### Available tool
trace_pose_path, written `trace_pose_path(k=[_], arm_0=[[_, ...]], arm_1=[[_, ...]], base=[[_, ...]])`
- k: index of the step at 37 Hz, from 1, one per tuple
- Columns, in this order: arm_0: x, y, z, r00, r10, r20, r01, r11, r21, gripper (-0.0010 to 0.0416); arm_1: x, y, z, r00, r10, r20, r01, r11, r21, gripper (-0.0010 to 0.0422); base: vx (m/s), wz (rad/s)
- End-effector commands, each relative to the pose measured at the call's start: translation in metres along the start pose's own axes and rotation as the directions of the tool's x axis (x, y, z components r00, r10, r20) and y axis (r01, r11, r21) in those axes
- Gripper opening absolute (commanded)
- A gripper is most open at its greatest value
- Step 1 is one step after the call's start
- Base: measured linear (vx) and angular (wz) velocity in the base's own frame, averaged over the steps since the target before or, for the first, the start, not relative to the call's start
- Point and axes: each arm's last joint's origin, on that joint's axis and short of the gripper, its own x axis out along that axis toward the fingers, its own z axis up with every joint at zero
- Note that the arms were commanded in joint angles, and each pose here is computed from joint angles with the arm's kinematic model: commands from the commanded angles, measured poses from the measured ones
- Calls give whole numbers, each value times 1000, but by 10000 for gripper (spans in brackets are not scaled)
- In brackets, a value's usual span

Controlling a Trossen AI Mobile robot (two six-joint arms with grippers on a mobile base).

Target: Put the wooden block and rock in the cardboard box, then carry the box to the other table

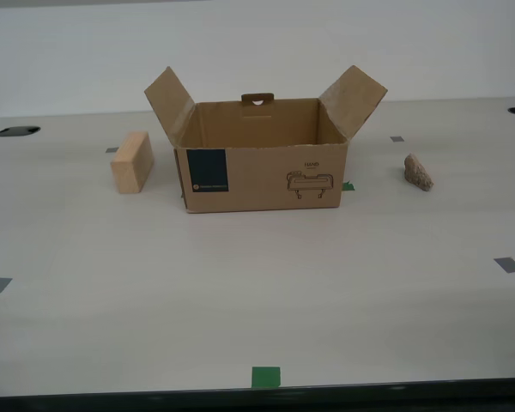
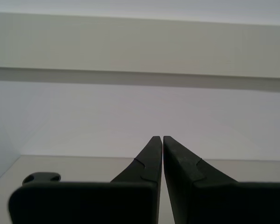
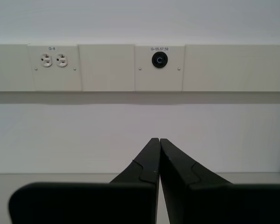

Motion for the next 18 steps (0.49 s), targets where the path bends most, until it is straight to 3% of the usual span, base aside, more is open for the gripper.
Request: trace_pose_path(k=[1,11,18], arm_0=[[-1,0,3,1000,2,-17,-2,1000,0,0],[4,0,21,983,2,-184,-2,1000,1,0],[3,0,47,956,3,-293,-1,1000,6,0]], arm_1=[[1,0,4,999,2,-48,-2,1000,-1,0],[2,-2,19,989,-49,-138,48,999,-13,0],[0,-4,35,965,-110,-237,84,990,-117,0]], base=[[0,0],[0,0],[0,0]])
